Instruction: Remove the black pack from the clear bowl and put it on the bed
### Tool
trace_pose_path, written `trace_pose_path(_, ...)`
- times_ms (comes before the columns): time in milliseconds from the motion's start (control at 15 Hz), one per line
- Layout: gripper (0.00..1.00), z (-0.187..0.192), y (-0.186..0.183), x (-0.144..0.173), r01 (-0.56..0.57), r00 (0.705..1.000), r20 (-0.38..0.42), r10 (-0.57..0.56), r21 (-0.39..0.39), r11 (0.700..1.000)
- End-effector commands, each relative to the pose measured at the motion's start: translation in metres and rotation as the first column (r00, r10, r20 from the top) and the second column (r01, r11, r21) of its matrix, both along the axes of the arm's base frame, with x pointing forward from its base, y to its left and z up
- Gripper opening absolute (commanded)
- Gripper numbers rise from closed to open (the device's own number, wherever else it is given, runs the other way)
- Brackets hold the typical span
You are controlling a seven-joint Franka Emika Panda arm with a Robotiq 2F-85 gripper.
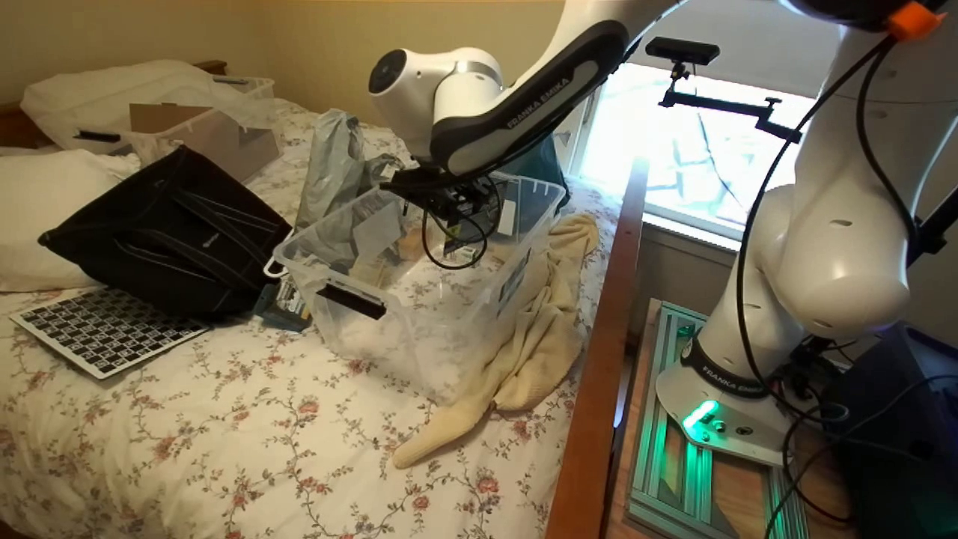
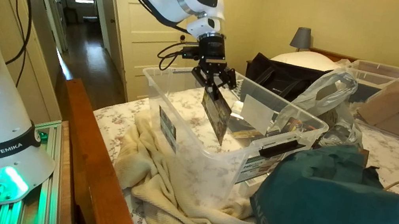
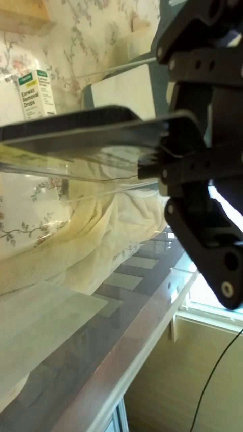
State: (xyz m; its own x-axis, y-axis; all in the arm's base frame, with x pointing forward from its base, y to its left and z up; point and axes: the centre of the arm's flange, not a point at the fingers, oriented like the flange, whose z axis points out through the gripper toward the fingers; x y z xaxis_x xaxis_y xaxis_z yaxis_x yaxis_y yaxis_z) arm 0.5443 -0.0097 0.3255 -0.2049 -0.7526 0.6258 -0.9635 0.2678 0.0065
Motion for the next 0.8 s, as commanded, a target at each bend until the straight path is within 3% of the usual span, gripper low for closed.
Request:
trace_pose_path(0,0.00,0.037,0.006,0.007,-0.072,0.997,0.029,0.075,-0.096,0.993)
trace_pose_path(267,0.00,0.062,0.013,0.028,-0.178,0.981,0.043,0.188,-0.170,0.969)
trace_pose_path(733,0.00,0.094,0.039,0.071,-0.352,0.930,0.034,0.366,-0.208,0.912)
